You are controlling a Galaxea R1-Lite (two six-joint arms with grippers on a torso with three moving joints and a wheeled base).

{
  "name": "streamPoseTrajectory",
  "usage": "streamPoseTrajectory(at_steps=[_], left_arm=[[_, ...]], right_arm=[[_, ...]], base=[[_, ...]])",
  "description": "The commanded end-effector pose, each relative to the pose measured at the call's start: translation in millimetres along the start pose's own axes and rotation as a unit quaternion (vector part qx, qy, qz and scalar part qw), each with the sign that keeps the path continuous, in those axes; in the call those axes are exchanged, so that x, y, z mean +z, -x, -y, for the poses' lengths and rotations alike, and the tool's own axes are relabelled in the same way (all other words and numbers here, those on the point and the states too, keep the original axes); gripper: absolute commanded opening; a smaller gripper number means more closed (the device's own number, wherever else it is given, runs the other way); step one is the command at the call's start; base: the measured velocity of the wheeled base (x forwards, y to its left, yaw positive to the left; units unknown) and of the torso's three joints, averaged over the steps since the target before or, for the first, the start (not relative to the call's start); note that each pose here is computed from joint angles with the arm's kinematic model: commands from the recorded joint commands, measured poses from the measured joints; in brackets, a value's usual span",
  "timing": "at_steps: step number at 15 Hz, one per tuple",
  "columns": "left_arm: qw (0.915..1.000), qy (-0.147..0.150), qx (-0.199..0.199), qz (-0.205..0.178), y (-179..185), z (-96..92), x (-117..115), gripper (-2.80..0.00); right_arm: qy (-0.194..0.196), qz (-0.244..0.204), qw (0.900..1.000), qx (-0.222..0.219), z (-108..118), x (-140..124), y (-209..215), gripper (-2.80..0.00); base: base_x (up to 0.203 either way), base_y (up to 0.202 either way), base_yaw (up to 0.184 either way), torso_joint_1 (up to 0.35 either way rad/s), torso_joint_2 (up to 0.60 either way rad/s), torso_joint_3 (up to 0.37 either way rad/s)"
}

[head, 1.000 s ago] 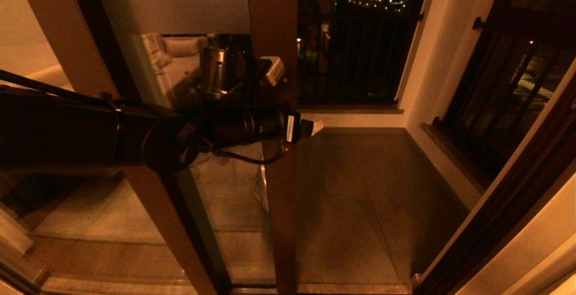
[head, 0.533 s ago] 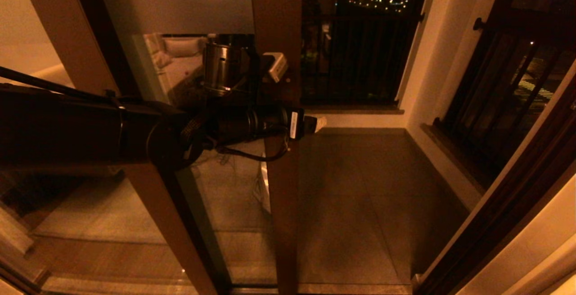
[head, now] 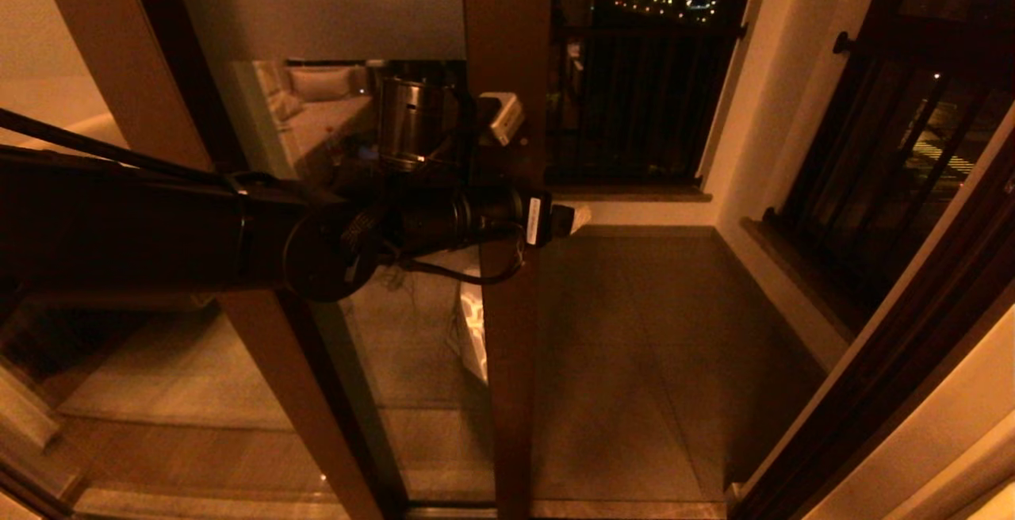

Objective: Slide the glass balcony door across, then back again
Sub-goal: Close the slid door

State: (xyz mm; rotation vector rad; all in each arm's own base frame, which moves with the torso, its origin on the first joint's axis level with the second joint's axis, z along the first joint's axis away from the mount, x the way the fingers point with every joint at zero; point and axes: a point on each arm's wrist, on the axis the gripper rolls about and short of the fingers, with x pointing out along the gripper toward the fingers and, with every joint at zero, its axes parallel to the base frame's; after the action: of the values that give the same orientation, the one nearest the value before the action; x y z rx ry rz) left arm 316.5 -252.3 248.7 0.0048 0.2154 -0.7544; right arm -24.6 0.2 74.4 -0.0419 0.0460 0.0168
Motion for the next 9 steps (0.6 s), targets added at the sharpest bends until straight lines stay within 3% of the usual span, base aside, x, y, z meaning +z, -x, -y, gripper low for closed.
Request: streamPoseTrajectory(at_steps=[1,9], left_arm=[[1.0000,0.000,0.000,-0.004,-3.7,0.7,-2.7,0.00],[0.9997,-0.005,-0.024,-0.001,-15.7,19.8,-3.9,0.00]], right_arm=[[0.000,-0.001,1.000,0.001,0.0,-0.1,0.0,-2.80],[0.000,-0.001,1.000,0.001,0.0,-0.1,0.0,-2.80]], base=[[0.000,0.000,0.000,0.000,0.00,0.000],[0.000,0.000,0.000,0.000,0.00,0.000]])
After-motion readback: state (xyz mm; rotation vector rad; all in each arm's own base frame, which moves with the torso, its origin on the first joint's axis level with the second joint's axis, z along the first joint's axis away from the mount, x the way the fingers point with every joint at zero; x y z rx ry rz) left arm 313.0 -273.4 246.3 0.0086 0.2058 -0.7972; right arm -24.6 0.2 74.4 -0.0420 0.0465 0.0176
